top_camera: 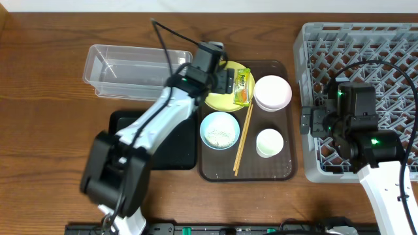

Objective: Sort waste into correct bins and load items into the dishwasher rack
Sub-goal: 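Reach left gripper to the yellow plate and grasp the white tissue, then carry the tissue with left gripper and drop it into clear container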

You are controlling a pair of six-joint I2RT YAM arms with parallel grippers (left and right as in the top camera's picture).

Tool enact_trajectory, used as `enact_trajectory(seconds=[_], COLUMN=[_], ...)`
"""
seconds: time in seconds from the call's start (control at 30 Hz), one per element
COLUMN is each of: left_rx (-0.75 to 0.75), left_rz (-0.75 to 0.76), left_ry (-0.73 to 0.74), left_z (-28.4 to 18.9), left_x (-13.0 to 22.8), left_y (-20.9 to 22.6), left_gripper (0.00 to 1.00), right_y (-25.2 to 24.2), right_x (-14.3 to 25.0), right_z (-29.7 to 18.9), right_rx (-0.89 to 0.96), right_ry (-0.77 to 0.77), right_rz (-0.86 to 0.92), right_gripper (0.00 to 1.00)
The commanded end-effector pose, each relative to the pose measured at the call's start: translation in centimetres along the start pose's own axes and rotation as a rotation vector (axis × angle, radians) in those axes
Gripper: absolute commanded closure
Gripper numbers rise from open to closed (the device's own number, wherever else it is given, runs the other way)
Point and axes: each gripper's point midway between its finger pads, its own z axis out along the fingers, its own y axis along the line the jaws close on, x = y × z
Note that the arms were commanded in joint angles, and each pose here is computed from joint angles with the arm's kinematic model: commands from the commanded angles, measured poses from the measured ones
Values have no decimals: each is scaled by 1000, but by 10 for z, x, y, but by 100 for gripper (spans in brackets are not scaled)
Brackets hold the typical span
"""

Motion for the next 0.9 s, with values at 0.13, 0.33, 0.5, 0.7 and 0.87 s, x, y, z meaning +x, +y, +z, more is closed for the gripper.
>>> enact_trajectory(seconds=[0.13, 0.33, 0.5, 0.7, 0.87], left_rx=[-34, -123, -128, -127, -107], left_rz=[6, -53, -54, -54, -52], left_ry=[15, 49, 63, 61, 4], left_z=[44, 65, 70, 67, 40], left_x=[16, 36, 42, 40, 14], left_y=[2, 21, 23, 22, 16], left_gripper=[29, 29, 44, 90, 94], right_y=[1, 1, 1, 1, 1], right_x=[-8, -5, -5, -5, -3], right_z=[-5, -5, -5, -5, -5], right_rx=[-6, -5, -5, -5, -4], right_ry=[-21, -11, -10, -10, -4], right_rz=[4, 3, 4, 4, 3], right_gripper=[1, 1, 1, 1, 1])
